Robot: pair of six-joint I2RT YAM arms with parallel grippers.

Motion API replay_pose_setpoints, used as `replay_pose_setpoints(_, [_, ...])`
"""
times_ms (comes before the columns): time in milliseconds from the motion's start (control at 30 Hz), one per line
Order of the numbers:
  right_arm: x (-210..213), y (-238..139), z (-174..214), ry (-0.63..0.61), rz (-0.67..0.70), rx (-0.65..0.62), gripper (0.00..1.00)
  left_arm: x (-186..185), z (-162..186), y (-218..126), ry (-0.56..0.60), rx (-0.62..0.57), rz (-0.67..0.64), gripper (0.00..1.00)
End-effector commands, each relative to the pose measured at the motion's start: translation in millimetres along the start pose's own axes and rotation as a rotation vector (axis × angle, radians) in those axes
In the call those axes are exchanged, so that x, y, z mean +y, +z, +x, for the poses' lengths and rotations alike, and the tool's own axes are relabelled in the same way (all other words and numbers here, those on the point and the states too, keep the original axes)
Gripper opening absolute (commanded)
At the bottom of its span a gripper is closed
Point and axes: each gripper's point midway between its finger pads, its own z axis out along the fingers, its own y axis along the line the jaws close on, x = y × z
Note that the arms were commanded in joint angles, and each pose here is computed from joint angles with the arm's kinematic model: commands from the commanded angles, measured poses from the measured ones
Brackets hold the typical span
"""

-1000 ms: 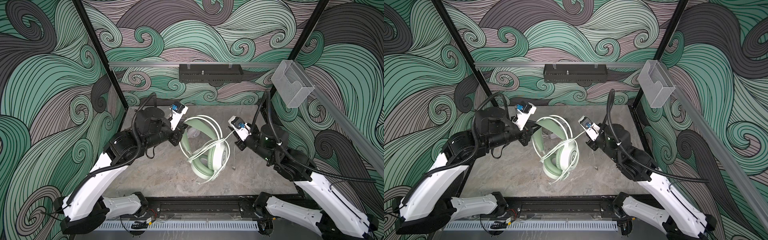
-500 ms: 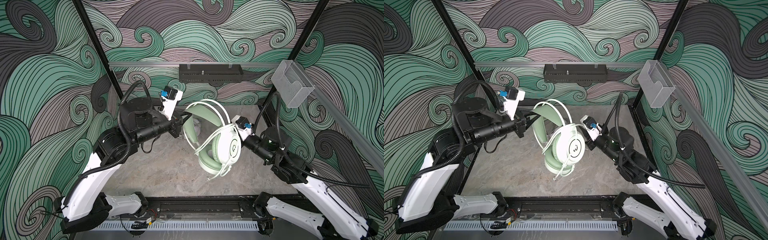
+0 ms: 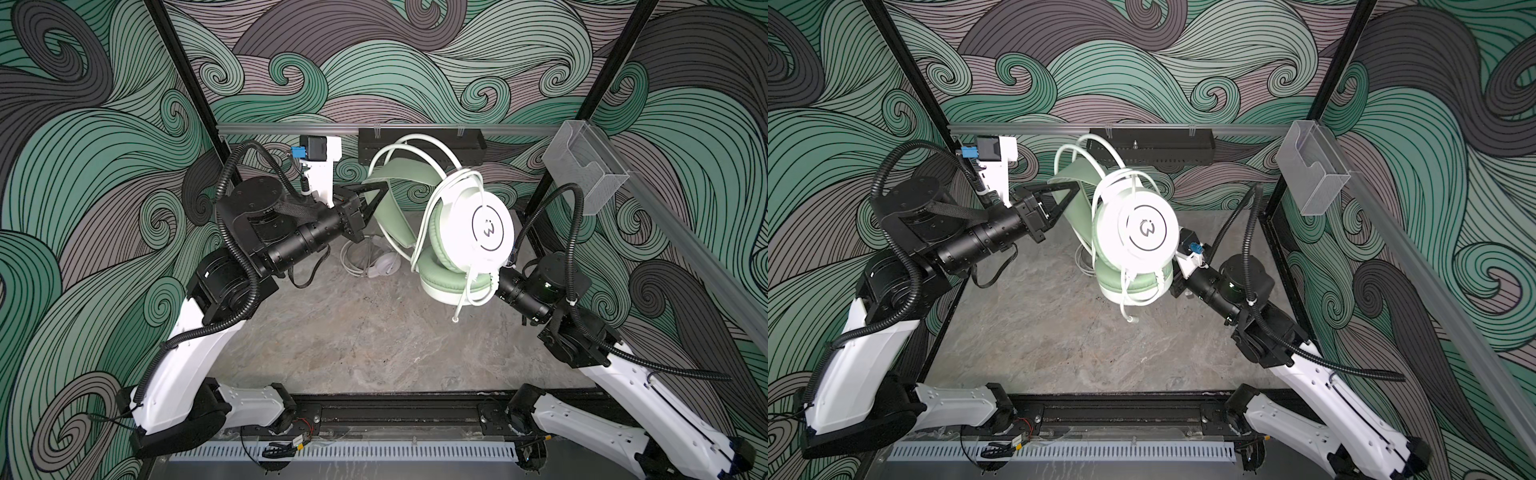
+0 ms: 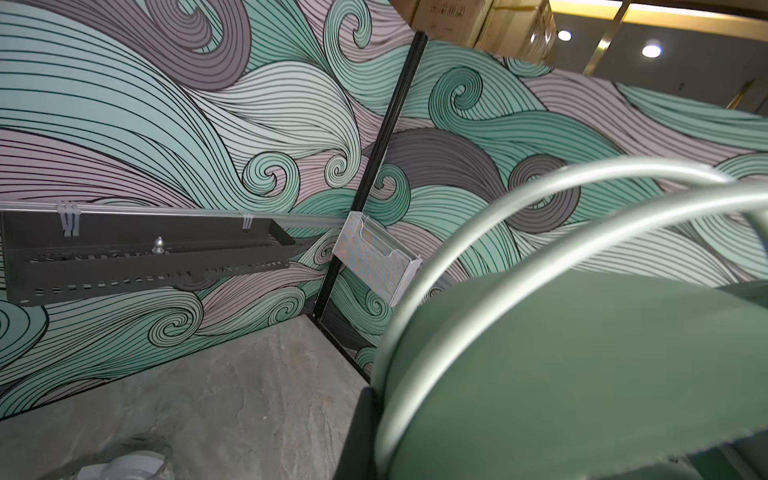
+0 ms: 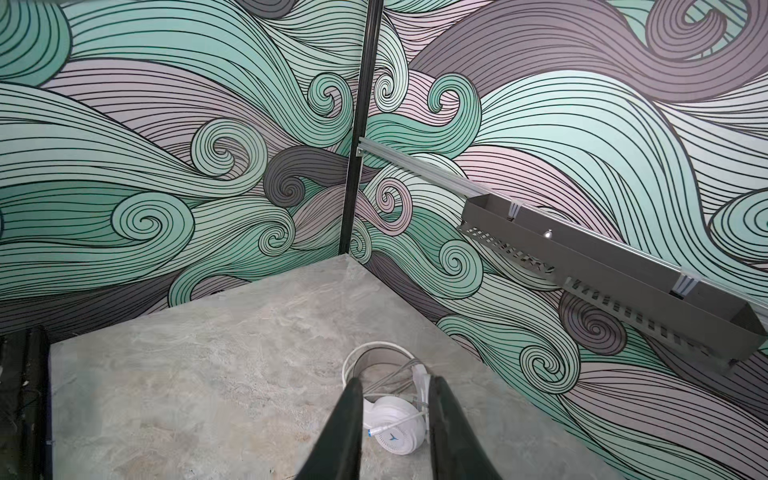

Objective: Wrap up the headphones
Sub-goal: 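Raise the green headset with the left gripper while the right gripper pulls the cable down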

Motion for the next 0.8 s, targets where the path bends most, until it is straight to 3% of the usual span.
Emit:
replay_pose_setpoints(0, [4.1,-2.7,-7.0,0.027,-0.027,-0.048,0.29,-15.4,-66.7,-24.4,-0.135,-0.246,0.038,0.0])
replay_pose_setpoints(267, [10.1,-4.2,-0.4,0.043,-0.054,-0.041,0.28,-14.7,-85.5,-23.1,-0.198,-0.324,0.033,0.0])
replay_pose_setpoints(767, [18.0,4.8,15.7,0.079,-0.09,-0.001,0.04,-14.3,-109.1,-22.2,-0.246,-0.429,0.034,0.0])
